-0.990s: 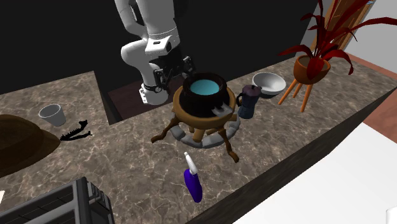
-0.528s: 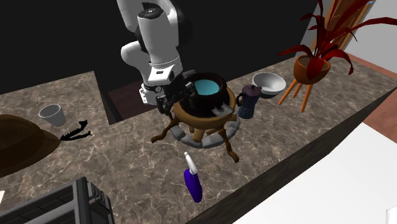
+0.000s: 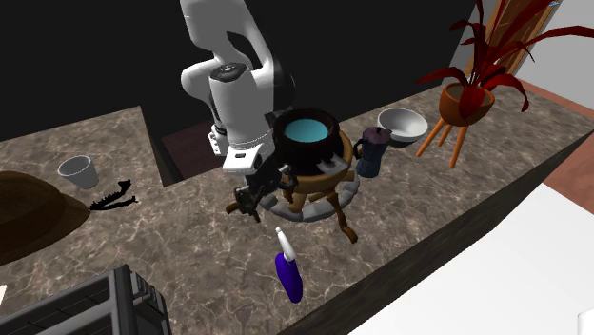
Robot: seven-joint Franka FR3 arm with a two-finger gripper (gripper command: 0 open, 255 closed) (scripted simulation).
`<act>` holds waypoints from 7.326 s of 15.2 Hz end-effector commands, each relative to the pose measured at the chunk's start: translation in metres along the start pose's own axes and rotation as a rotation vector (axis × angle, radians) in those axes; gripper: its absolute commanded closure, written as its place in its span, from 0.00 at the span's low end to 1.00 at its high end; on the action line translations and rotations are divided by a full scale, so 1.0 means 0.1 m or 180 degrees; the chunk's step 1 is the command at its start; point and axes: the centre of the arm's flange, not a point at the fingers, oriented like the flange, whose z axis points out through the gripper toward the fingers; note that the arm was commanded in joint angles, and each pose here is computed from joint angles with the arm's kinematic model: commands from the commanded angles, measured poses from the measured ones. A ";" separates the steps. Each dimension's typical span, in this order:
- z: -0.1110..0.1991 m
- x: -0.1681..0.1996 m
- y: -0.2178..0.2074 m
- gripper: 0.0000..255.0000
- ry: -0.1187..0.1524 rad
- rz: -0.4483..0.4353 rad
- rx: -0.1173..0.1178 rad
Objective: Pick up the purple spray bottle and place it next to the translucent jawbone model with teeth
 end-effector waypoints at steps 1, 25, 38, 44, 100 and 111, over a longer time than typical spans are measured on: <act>0.21 0.11 0.09 0.00 0.0057 -0.0007 -0.0033; 1.01 0.37 0.31 1.00 0.0166 -0.0017 -0.0088; 0.66 0.49 0.29 1.00 0.0166 -0.0017 -0.0088; 0.36 0.58 0.28 1.00 0.0166 -0.0017 -0.0088; -2.34 0.32 0.69 1.00 0.0166 -0.0017 -0.0088; -2.77 -0.92 1.30 1.00 0.0166 -0.0017 -0.0088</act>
